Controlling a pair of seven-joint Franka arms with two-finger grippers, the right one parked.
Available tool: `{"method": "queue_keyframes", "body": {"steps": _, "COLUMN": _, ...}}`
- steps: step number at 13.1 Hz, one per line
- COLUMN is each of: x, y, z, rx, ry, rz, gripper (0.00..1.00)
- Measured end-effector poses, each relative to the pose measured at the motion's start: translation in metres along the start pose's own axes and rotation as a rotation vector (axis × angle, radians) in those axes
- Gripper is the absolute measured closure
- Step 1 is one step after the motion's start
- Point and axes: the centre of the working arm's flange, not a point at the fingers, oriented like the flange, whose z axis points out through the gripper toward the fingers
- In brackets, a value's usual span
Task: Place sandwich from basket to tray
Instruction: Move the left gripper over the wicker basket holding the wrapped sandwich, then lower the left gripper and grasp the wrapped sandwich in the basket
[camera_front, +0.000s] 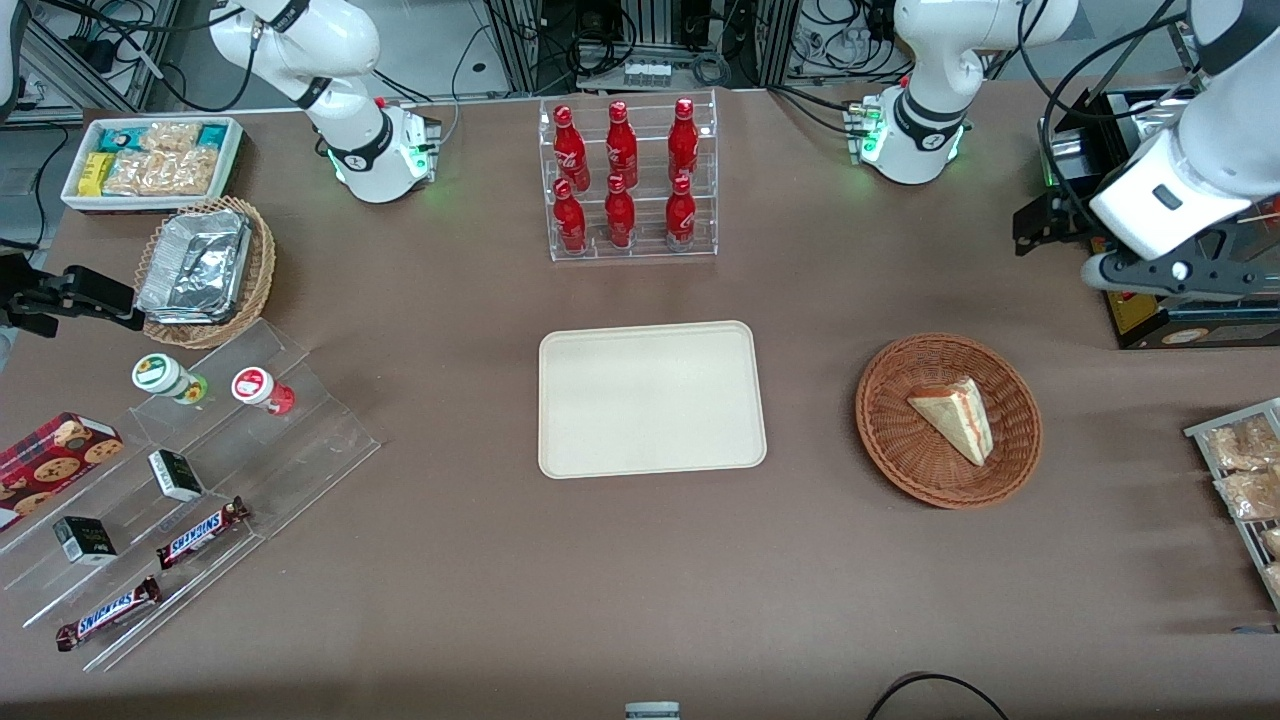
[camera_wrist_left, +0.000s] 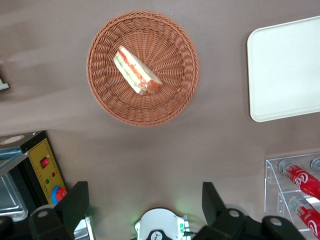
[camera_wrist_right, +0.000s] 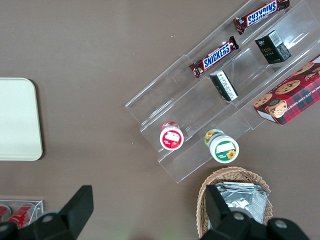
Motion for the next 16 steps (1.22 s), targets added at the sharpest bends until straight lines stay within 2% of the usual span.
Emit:
{"method": "queue_keyframes", "body": {"steps": 6, "x": 0.029, "y": -0.013, "z": 0.077, "rx": -0.005, "ry": 0.021, "rz": -0.034, "gripper": 0.0}}
{"method": "queue_keyframes", "body": {"steps": 10, "x": 0.037, "y": -0.025, "z": 0.128, "rx": -0.009, "ry": 0.052, "rz": -0.109, "gripper": 0.0}}
{"method": "queue_keyframes", "body": {"steps": 16, "x": 0.039, "y": -0.029, "z": 0.194, "rx": -0.032, "ry": 0.108, "rz": -0.461, "gripper": 0.0}}
